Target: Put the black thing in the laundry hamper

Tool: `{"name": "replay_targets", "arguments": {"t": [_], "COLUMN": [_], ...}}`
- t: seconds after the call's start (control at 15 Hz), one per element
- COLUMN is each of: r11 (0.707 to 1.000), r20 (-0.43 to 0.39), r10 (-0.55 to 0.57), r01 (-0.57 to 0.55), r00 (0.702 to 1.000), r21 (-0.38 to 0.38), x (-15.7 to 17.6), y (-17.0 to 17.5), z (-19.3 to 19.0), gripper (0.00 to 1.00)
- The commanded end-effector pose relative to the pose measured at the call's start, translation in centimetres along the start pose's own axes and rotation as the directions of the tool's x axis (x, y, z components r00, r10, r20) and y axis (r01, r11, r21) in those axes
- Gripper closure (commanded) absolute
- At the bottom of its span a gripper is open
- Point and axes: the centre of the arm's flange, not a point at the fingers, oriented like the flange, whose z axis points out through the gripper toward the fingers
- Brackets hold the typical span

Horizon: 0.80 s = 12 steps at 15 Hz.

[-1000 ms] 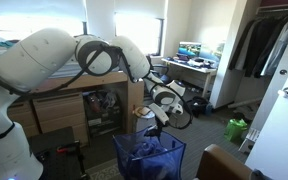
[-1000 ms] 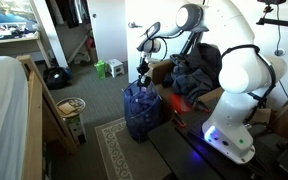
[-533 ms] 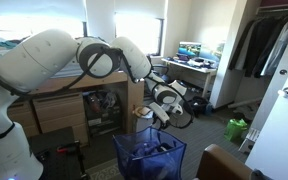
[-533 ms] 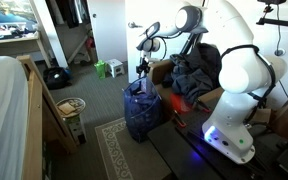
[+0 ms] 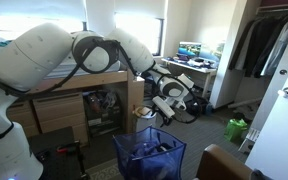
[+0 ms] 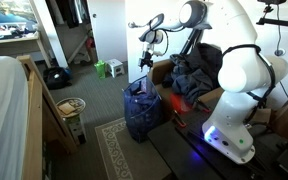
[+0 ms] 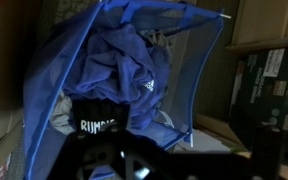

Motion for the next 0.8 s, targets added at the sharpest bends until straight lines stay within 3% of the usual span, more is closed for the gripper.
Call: {"name": "replay_targets", "arguments": {"t": [0.0, 0.4, 0.47, 0.73], "r11": [0.998, 0.998, 0.998, 0.998], "r20": [0.029, 0.025, 0.026, 0.035], "r10": [-0.05, -0.068, -0.057, -0.054], "r01": [0.048, 0.068, 0.056, 0.053], "r00": [0.998, 0.997, 0.998, 0.998], "r21": [0.048, 0.01, 0.025, 0.021], "x": [-4.0, -8.1, -5.0, -6.2], "y": [0.0, 0.2, 1.6, 1.1], "z": [-3.4, -5.7, -4.9, -5.5], "gripper": [0.0, 0.0, 0.0, 0.0]}}
